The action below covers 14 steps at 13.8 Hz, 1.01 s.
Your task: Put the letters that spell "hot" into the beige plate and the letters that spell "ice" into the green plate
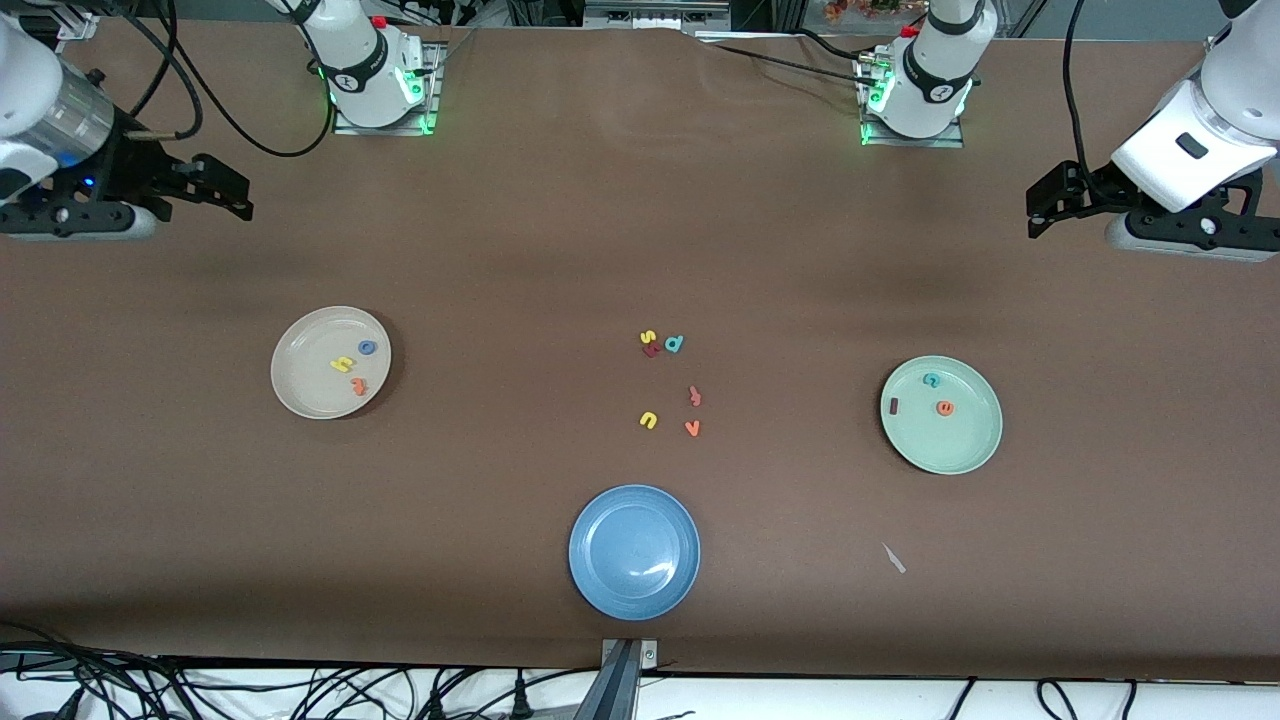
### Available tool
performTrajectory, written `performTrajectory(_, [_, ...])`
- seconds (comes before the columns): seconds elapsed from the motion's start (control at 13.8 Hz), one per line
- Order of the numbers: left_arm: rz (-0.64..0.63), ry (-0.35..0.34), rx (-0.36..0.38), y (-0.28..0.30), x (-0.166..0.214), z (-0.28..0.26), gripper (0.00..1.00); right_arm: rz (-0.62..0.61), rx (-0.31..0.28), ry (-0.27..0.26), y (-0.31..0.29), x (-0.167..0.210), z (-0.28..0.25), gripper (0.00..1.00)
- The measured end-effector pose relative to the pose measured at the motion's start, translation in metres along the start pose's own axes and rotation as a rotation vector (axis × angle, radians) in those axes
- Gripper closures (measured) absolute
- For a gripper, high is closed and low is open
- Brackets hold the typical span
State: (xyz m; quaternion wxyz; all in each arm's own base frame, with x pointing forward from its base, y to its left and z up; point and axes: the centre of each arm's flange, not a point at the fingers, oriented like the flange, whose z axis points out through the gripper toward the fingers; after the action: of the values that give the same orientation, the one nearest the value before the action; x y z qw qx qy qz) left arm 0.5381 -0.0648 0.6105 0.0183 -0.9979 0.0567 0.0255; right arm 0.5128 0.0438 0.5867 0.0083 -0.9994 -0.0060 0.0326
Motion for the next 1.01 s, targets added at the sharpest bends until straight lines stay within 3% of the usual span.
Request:
performTrajectory(0.51, [0.012,0.004,0.001,0.006,0.000,-0.002,0.00,0.020,0.005,0.083,0.010,-0.001,-0.020,0.00])
performTrajectory(1.01, [0.011,0.004,0.001,0.006,0.000,-0.003,0.00,0.033,0.004,0.032,0.018,0.004,-0.019,0.00])
